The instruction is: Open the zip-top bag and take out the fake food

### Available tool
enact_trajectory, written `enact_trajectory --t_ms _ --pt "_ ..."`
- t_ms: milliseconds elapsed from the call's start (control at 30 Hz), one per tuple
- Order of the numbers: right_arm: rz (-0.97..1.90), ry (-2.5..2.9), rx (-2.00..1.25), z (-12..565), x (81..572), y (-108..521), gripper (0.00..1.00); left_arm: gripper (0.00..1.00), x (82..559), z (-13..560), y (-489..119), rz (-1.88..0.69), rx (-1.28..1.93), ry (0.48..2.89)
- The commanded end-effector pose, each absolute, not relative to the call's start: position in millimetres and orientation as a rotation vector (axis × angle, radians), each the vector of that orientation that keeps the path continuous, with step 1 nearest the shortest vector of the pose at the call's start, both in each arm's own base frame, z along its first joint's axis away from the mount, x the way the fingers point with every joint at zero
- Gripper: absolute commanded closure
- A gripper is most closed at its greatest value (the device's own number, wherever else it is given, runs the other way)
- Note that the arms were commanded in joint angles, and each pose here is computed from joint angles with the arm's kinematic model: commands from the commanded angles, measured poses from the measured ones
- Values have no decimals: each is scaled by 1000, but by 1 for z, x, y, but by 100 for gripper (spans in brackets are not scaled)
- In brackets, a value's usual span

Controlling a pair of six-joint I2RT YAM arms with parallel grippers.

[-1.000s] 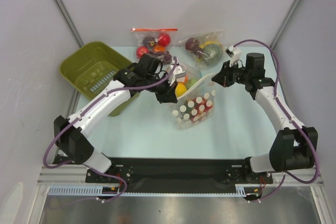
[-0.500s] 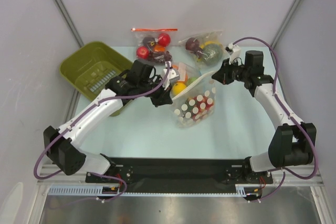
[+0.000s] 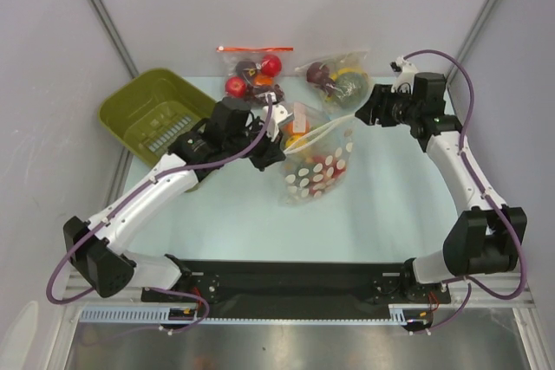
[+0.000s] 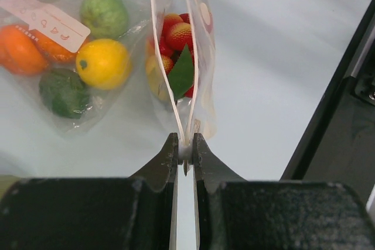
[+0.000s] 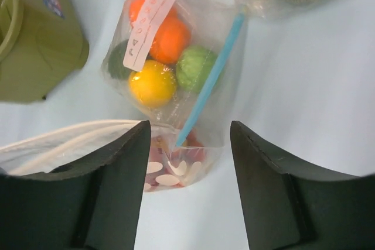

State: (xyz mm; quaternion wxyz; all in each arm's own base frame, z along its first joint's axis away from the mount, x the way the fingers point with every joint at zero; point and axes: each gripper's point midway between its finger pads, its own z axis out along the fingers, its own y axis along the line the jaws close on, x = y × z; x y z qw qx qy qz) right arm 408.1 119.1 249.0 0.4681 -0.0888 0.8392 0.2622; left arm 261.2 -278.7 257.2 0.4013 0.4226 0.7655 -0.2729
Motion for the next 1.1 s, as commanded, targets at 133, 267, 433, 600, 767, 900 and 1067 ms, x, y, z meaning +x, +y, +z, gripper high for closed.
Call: enact_trajectory --t_ms 133,267,433,600,767,900,1067 --pt "665 2070 49 290 375 143 36 100 259 279 -296 -612 1085 1822" --pt "707 2119 148 294 354 177 36 100 252 273 -305 -605 1128 1819" --pt "734 2187 277 285 335 195 37 100 249 267 -308 -573 1125 1826" --pt "711 2217 316 282 321 199 38 100 245 263 -311 -576 1118 1825" --pt "684 2250 323 273 312 203 39 100 240 261 -314 -608 1122 1814" --pt "670 2314 312 255 310 213 43 100 237 262 -315 -621 1124 1802" --pt "656 2359 301 241 307 219 50 100 233 263 -315 -647 1122 1784"
